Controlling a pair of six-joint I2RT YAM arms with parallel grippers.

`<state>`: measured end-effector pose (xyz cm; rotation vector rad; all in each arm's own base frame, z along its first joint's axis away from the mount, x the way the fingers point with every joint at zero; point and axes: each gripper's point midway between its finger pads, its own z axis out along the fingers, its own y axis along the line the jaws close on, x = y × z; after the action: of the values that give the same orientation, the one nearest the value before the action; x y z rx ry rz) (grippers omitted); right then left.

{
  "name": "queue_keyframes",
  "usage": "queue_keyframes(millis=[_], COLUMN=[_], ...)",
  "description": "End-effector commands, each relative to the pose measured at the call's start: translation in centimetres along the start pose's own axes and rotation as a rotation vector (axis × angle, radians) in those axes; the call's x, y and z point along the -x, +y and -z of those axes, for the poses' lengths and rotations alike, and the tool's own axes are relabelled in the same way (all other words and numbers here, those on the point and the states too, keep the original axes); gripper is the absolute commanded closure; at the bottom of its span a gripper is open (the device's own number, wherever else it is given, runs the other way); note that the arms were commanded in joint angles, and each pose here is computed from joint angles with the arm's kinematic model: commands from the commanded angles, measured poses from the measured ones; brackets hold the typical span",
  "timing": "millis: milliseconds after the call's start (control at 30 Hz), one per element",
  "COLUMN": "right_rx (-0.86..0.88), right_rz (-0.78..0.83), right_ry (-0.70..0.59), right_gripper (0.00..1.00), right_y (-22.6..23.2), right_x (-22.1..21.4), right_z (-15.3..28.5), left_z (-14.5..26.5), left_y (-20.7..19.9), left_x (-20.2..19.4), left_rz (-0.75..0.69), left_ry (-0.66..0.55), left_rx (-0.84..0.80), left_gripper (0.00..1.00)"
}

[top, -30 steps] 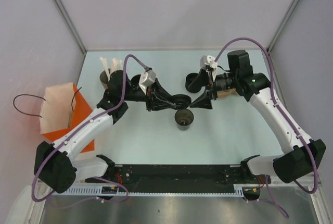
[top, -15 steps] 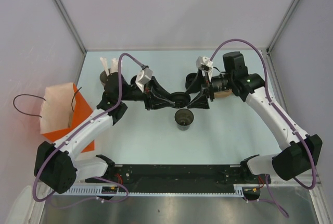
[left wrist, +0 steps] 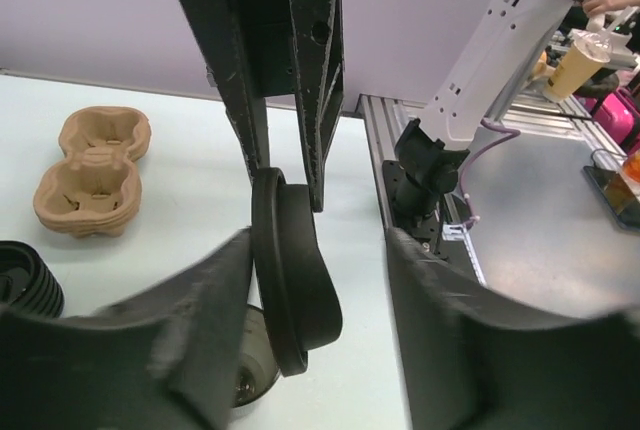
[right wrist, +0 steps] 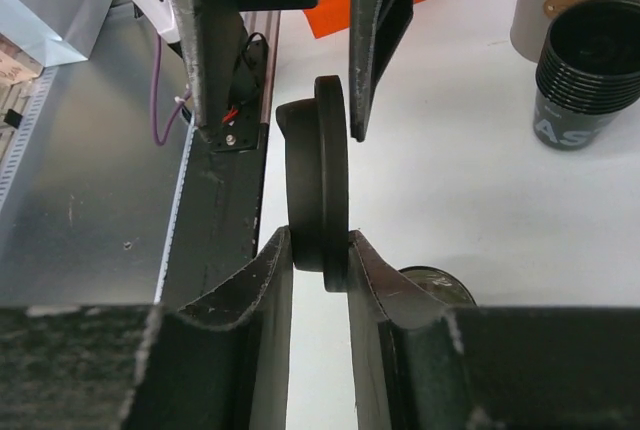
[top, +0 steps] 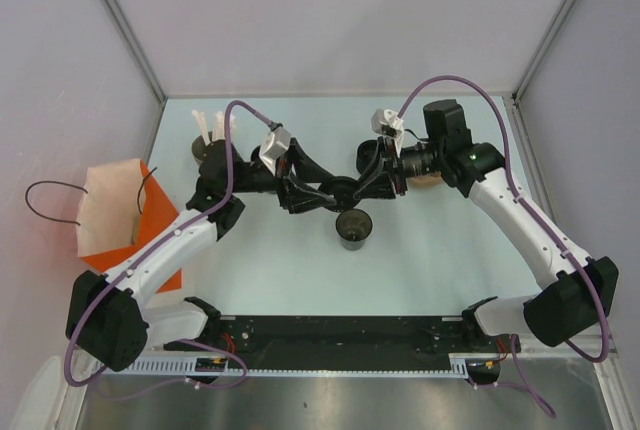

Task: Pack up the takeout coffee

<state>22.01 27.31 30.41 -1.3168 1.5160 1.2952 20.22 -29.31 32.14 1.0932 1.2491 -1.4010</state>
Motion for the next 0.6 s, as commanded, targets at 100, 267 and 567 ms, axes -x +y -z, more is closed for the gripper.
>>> queue_keyframes(millis=[100,267,567], right_rx=[-0.024,-0.027,-0.016], right_rz=[0.052,0.054,0.055], right_ry=[-0.016,-0.020,0.077], right_gripper=[0.80,0.83,0.84], right_y=[0.3,0.7,2.2], right_x=[0.9,1.1,-0.9], right_z=[0.7,0.9,0.3], left_z=[0.4,0.5,1.3], left_y=[0.3,0.6,3.4], left_x=[0.7,0.7,2.1], left_rz=[-0.059,-0.069,-0.154], left_ry=[-0.014,-0.006,0.081], left_rx=[0.018,0.032,0.159], left_gripper=[0.31,0.29,0.11])
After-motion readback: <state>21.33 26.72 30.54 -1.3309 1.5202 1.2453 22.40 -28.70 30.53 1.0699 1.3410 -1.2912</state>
